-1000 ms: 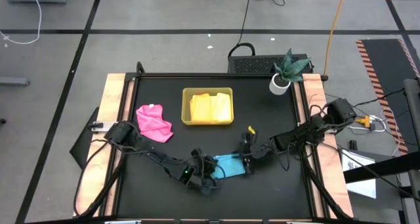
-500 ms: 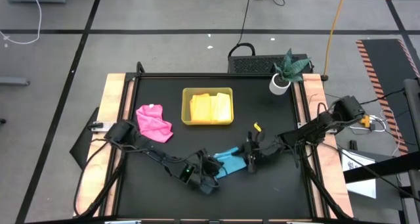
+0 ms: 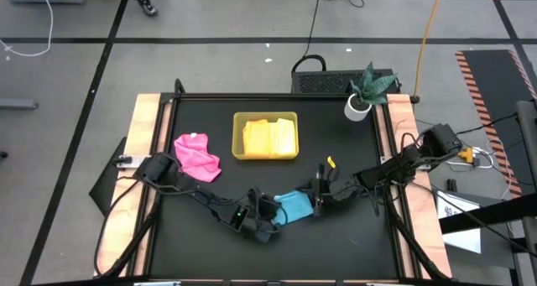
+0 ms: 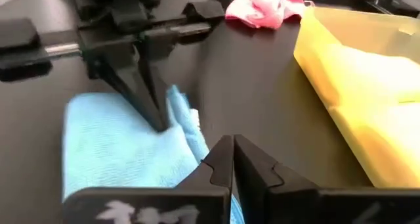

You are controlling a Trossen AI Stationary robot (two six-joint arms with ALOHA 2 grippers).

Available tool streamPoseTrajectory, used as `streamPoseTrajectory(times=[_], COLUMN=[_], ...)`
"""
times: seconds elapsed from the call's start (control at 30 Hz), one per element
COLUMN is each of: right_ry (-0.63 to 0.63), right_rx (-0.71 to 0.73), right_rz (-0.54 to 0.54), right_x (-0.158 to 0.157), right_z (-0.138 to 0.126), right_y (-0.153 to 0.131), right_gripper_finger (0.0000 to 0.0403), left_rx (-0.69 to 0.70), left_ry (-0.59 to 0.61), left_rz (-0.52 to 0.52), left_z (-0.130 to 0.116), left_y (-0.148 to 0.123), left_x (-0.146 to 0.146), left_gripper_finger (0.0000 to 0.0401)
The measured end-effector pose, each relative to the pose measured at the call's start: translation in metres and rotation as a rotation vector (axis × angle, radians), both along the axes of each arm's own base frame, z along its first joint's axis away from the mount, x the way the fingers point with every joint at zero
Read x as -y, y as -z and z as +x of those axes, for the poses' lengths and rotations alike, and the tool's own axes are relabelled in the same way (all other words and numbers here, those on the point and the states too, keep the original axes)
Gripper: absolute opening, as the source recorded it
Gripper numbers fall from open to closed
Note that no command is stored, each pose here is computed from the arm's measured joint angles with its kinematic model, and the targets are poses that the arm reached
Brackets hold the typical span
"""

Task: Fold microfiber towels
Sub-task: Fold the blue microfiber cloth

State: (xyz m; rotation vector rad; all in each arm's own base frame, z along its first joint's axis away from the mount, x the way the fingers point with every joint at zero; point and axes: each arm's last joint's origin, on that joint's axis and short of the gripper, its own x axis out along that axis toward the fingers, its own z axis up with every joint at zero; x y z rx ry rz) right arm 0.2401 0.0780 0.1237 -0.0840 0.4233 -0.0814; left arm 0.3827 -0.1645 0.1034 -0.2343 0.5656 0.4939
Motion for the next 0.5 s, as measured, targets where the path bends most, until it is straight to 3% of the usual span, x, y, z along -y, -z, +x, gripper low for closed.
streamPoseTrajectory(times=[0.3, 0.5], right_ry=[-0.019, -0.110], right_rx=[0.006, 0.045], right_rz=[-0.020, 0.048], right_x=[0.000, -0.006], right_z=[-0.001, 0.000], right_y=[-0.003, -0.013], right_gripper_finger=[0.0004, 0.0034], left_rx=[0.116, 0.018], left_ry=[0.048, -0.033], left_rz=[0.018, 0.053], left_z=[-0.004, -0.014], left_y=[-0.033, -0.034], left_x=[0.017, 0.006], left_gripper_finger=[0.0018, 0.0003])
